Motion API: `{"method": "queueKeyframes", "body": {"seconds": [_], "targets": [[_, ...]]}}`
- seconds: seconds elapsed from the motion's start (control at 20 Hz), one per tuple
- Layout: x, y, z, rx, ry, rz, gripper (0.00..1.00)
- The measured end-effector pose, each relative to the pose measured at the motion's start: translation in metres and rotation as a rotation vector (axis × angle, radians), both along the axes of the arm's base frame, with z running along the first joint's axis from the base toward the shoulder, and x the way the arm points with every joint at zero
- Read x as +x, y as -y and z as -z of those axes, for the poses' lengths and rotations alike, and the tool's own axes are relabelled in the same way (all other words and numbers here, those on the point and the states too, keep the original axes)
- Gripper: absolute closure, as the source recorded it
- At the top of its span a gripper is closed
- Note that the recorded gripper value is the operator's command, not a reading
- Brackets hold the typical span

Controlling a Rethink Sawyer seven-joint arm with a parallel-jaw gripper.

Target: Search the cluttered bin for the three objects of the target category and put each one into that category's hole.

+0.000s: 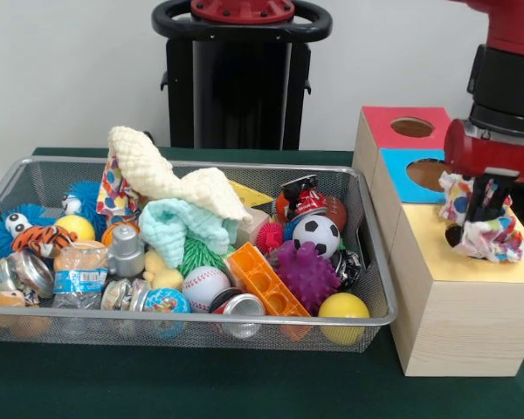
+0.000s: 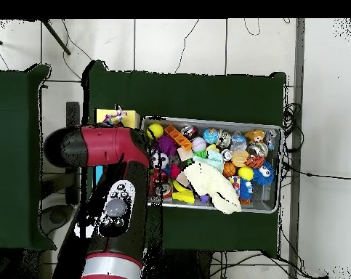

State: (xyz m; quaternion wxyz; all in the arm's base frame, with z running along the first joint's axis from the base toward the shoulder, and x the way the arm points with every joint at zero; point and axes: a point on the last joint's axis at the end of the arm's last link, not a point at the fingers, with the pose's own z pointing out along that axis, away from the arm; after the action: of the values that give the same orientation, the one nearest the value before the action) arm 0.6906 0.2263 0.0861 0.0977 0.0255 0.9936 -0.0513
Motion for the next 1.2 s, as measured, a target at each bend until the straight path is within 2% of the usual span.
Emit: {"method": "queueKeyframes", "body": {"seconds": [0.3,0.45,0.65,0.75,1.2], "targets": [[0.008,0.012,0.021,-0.003,0.03,0.008,1.0],[0.013,0.015,0.048,-0.006,0.033,0.01,1.0],[0.019,0.007,0.068,0.005,0.024,0.016,1.0],[0.023,0.004,0.067,0.002,0.029,0.014,1.0],[0.022,0.011,0.065,0.001,0.017,0.026,1.0]]}}
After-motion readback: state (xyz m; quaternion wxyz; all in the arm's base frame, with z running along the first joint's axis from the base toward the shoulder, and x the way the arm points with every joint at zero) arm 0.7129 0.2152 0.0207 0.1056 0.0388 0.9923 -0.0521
